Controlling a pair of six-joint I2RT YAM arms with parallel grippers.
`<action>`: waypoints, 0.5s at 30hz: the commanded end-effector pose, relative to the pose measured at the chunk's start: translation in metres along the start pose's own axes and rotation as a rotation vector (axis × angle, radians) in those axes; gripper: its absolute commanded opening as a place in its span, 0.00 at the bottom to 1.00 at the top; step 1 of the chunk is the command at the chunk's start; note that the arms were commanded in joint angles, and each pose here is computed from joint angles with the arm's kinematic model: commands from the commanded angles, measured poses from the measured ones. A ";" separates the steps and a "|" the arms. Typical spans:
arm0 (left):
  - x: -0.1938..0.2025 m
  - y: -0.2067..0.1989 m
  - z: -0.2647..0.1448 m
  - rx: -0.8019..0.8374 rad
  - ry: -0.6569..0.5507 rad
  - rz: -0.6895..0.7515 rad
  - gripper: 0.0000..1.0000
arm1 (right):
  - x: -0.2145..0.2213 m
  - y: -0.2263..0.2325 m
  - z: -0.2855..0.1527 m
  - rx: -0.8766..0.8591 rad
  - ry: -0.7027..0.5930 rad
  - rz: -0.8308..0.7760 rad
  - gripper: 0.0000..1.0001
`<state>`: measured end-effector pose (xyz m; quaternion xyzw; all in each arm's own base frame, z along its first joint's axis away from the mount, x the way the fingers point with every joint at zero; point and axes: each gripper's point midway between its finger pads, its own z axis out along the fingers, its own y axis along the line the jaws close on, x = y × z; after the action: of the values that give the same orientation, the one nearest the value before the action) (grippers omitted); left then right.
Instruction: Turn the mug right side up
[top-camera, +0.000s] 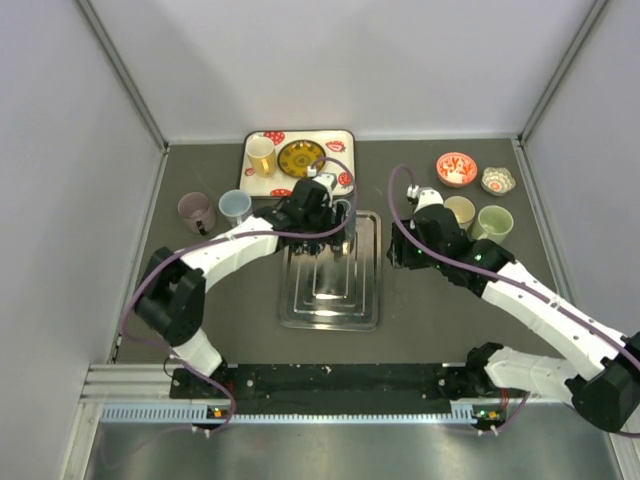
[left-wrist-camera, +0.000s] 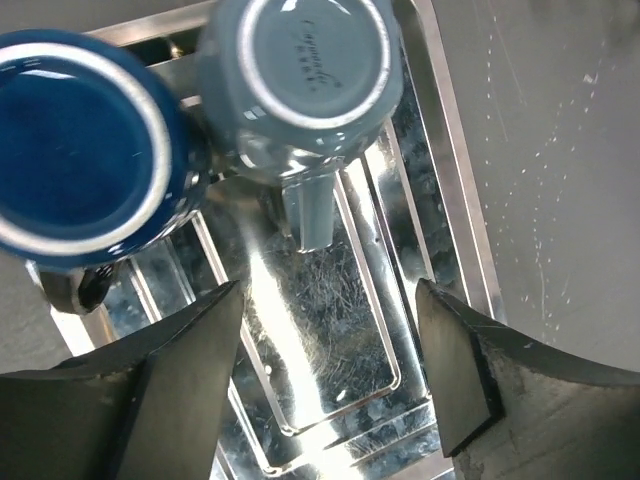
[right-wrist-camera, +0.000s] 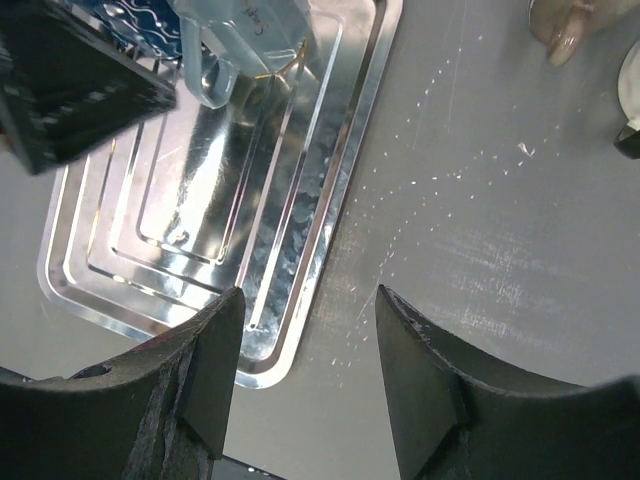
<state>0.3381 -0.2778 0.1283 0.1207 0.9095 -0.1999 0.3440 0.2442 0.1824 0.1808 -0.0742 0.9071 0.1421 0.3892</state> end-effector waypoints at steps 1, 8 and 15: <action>-0.012 -0.014 0.017 -0.012 -0.003 0.071 0.72 | -0.013 0.008 -0.010 -0.045 -0.068 -0.001 0.55; -0.019 0.002 0.038 -0.129 0.007 0.091 0.57 | -0.012 0.008 -0.013 -0.054 -0.068 0.002 0.55; -0.024 0.010 0.052 -0.198 0.026 0.083 0.45 | -0.011 0.010 -0.011 -0.060 -0.057 0.001 0.55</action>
<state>0.3754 -0.2977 0.0993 0.1369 0.9234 -0.1169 0.3389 0.2404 0.1818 0.1856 -0.0751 0.9025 0.1531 0.3956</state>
